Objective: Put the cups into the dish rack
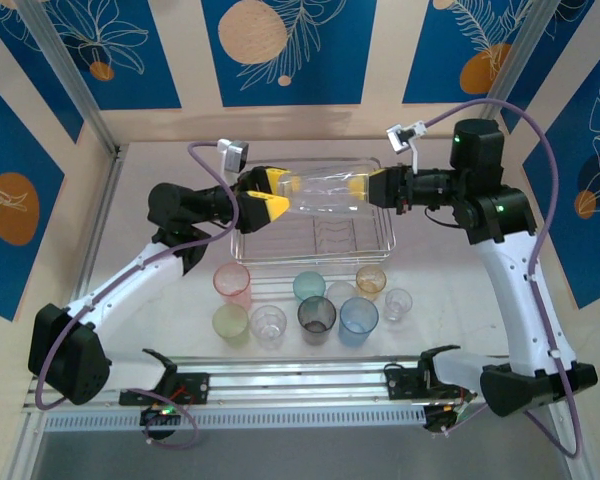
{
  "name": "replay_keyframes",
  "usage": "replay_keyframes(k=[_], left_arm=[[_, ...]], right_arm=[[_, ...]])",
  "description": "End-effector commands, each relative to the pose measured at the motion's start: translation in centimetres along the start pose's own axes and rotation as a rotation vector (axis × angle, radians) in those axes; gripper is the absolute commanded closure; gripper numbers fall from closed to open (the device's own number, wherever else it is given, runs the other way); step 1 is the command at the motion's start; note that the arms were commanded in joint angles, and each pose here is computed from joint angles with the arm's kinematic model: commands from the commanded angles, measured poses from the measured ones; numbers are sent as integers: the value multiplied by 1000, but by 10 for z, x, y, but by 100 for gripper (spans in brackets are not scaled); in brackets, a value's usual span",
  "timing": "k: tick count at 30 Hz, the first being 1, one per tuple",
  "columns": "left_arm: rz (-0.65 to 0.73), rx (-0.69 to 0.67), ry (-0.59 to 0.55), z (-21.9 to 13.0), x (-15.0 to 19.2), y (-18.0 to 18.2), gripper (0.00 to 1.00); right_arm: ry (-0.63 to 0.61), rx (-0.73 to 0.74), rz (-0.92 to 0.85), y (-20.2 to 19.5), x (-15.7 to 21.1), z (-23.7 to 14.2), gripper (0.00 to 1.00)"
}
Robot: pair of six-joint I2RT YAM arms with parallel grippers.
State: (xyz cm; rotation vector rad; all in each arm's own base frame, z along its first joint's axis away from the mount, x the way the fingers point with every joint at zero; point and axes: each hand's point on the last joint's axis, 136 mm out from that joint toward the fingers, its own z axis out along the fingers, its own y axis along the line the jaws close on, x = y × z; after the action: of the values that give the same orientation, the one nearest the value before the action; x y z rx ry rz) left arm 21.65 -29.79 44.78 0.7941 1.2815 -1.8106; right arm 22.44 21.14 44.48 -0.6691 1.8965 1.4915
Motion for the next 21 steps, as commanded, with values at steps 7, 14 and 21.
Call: replay_keyframes(k=[7,14,21], left_arm=[[43,72,14,6,-3,-17,1],[15,80,27,8,0,-9,19],[1,30,36,9,1,2,44]], right_arm=[[41,-50,-35,-3,-7,22,100],[55,-62,-24,-14,-14,37,100],[82,-58,1,-24,-12,49,100]])
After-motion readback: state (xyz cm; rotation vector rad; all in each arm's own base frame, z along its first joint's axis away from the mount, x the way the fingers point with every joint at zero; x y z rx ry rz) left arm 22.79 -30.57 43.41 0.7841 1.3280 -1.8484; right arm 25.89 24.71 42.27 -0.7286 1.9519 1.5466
